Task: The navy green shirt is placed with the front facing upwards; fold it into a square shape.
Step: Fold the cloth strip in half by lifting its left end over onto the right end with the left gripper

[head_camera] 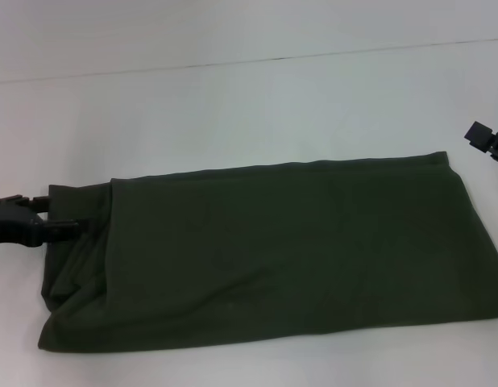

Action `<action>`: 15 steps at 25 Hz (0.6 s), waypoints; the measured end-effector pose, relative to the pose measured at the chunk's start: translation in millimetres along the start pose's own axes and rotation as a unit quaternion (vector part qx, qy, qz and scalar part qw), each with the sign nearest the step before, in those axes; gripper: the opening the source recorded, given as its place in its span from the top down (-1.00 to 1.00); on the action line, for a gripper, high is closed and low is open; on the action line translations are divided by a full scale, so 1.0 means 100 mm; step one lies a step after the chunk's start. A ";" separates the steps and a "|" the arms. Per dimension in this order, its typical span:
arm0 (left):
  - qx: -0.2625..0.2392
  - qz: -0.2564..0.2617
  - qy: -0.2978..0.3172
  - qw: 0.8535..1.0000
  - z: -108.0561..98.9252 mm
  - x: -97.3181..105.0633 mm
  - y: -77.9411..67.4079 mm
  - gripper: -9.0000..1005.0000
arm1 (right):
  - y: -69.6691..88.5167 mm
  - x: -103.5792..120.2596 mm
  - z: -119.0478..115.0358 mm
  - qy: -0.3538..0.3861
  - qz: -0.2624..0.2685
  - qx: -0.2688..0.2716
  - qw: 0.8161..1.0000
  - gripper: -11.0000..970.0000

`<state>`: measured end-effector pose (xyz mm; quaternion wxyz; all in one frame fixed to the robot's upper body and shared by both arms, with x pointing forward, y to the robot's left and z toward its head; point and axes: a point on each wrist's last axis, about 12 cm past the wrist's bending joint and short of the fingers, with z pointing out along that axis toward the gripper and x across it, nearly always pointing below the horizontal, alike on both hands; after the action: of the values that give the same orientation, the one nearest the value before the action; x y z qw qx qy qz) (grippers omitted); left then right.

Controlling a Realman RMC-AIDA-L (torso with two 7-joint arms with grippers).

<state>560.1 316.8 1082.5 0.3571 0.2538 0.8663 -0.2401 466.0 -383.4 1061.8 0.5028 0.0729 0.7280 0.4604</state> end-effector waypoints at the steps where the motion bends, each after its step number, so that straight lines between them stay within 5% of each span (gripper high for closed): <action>1: 0.000 -0.002 0.000 1.000 0.00 0.00 0.00 -0.84 | 0.00 0.00 0.00 0.000 0.000 0.000 1.000 -0.07; 15: -0.002 -0.083 0.051 0.995 -0.04 0.02 0.04 -0.84 | -0.01 -0.02 -0.04 0.001 -0.001 0.004 1.000 -0.07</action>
<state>559.7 322.5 1082.5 0.2916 0.1926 0.9019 -0.2538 464.0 -387.5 1062.3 0.5025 0.0741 0.7303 0.4569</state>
